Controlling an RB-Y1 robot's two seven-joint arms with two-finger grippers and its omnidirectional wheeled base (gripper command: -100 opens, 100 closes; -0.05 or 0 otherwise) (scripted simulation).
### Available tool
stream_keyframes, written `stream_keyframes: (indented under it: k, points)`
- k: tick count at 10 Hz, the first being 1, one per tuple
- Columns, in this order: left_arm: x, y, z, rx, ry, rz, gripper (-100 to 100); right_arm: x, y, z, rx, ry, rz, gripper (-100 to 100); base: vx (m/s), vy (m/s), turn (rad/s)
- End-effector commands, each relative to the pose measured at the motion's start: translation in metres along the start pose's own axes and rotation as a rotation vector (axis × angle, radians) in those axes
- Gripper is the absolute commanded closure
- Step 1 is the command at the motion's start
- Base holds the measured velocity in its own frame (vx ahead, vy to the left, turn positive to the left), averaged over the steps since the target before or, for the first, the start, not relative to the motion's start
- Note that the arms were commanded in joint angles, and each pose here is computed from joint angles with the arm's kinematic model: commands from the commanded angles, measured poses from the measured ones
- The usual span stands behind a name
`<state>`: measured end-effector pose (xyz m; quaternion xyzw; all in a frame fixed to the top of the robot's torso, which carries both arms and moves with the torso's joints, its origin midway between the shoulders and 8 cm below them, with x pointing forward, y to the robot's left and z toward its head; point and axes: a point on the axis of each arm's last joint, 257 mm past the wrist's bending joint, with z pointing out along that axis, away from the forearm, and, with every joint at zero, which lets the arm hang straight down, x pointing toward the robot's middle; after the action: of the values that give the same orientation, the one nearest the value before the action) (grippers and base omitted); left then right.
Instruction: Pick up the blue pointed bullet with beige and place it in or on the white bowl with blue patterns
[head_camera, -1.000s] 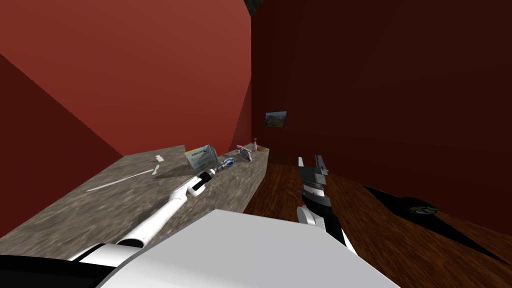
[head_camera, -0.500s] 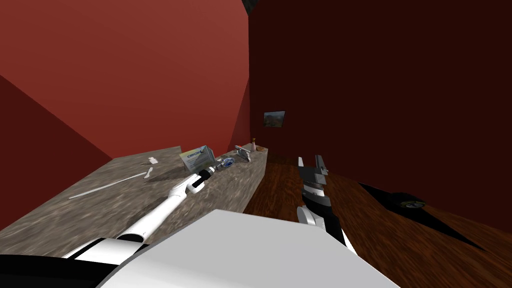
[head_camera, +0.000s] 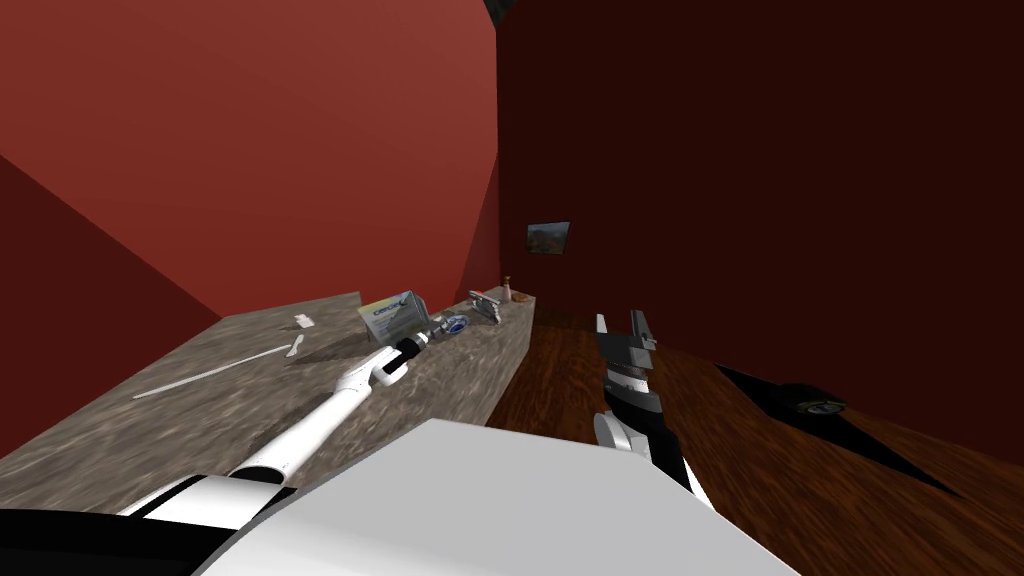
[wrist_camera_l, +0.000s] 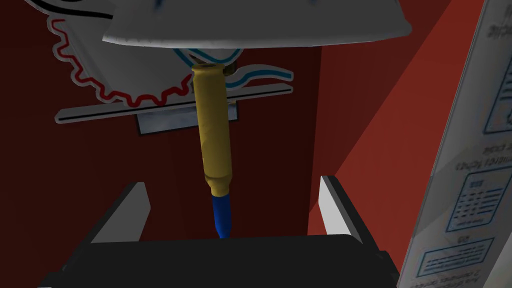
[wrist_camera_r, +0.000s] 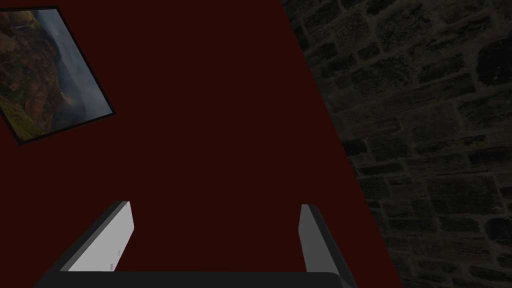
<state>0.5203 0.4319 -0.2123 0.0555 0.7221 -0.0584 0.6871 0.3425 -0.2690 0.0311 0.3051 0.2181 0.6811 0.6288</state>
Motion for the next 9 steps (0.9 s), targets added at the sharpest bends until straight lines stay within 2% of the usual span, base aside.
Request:
stream_keyframes:
  k: [1, 8, 9]
  points:
    - [-0.012, 0.009, 0.001, -0.005, -0.001, -0.002, -100, 0.000, 0.000, 0.000, 0.000, 0.000, 0.000, 0, -0.029, -0.036, -0.031]
    - [-0.055, 0.037, 0.003, -0.020, -0.008, 0.000, -100, 0.000, 0.000, 0.000, 0.000, 0.000, 0.000, 0, -0.028, -0.033, -0.022]
    - [-0.052, 0.034, 0.003, -0.018, -0.007, 0.001, -100, 0.000, 0.000, 0.000, 0.000, 0.000, 0.000, 0, -0.010, -0.014, -0.002]
